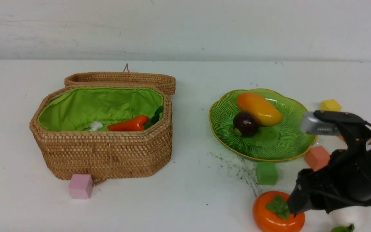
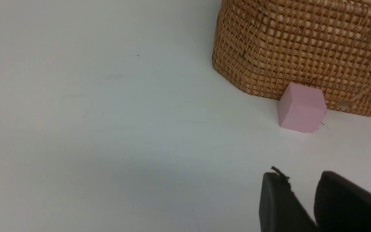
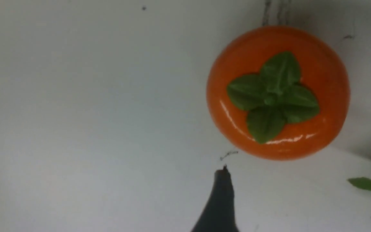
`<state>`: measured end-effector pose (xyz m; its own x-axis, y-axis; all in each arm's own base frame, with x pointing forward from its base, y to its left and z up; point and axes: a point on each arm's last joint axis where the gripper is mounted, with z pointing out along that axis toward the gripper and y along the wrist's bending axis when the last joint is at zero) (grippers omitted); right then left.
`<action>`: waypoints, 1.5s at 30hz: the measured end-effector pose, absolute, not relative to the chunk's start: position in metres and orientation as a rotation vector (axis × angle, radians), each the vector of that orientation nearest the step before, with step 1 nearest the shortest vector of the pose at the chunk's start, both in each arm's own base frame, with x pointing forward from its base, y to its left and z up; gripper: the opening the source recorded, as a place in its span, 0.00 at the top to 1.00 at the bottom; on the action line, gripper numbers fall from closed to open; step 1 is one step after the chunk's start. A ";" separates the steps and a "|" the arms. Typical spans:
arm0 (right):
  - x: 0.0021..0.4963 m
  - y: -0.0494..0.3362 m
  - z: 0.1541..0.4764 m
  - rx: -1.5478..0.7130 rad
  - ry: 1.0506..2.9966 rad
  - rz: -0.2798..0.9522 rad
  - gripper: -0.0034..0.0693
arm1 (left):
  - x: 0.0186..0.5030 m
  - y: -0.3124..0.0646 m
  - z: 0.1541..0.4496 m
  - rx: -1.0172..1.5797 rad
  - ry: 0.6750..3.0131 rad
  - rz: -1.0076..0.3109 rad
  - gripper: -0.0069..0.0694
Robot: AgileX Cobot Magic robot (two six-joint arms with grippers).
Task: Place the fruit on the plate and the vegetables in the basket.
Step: Grab a tomato with your right arm and place it on the plate on the right.
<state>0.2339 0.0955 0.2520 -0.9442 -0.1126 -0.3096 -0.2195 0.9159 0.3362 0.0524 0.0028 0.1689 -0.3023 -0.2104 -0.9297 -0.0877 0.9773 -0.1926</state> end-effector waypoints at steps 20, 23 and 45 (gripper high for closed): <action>0.283 0.110 0.168 0.050 2.934 0.768 0.21 | 0.052 0.003 0.169 -0.216 1.880 -0.123 0.67; 0.283 0.111 0.168 -0.005 2.924 0.783 0.23 | 0.052 0.003 0.169 -0.216 1.880 -0.123 0.67; 0.334 0.064 0.308 -0.057 2.436 0.746 0.23 | 0.052 0.003 0.169 -0.216 1.880 -0.123 0.64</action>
